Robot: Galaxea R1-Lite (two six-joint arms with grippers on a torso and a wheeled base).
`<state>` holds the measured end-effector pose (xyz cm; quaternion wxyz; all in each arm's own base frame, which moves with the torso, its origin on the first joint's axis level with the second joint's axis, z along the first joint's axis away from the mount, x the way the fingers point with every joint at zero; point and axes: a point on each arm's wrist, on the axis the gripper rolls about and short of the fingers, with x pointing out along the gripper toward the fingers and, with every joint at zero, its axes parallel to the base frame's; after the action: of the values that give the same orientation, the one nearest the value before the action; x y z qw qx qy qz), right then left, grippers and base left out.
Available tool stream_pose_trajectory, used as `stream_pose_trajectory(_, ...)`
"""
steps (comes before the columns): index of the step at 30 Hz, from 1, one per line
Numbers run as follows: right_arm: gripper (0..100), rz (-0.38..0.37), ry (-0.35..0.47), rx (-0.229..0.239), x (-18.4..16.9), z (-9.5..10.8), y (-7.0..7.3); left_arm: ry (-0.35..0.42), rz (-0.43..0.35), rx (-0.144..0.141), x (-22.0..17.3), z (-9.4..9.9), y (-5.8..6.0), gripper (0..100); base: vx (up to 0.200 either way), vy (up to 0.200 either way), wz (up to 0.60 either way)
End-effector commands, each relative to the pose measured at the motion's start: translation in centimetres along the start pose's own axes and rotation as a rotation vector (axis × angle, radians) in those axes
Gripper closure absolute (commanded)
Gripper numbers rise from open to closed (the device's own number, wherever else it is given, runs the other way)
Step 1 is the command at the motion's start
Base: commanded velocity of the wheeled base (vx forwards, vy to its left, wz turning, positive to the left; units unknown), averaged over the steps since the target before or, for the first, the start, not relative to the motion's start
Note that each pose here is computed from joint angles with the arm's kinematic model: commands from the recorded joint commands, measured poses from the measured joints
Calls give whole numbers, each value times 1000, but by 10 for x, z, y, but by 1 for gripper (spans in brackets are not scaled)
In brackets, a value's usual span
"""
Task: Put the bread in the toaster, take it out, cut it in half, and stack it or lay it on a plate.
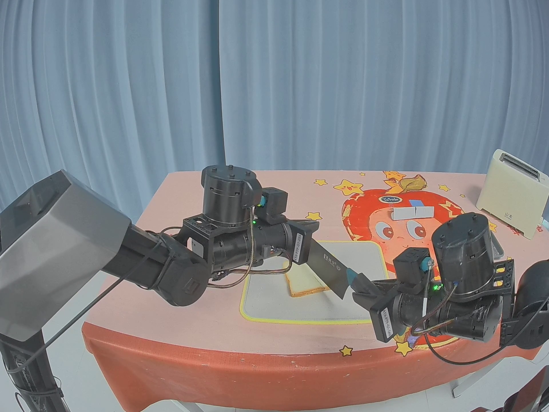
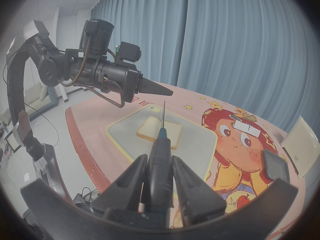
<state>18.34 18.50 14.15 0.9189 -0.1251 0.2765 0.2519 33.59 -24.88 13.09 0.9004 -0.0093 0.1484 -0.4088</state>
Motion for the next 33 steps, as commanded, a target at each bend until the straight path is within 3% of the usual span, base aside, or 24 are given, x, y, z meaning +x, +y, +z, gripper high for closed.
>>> stream_pose_trajectory(1,100,-4,3,-9,1,0,1,0,-4,1,-1,0,-2,100,0,0,0)
stream_pose_trajectory(25,100,6,38,-32,7,-2,8,38,-2,-3,4,-13,-2,100,0,0,0)
stream_pose_trajectory(33,100,11,46,-39,7,-4,10,78,-5,-10,18,-29,-1,100,0,0,0)
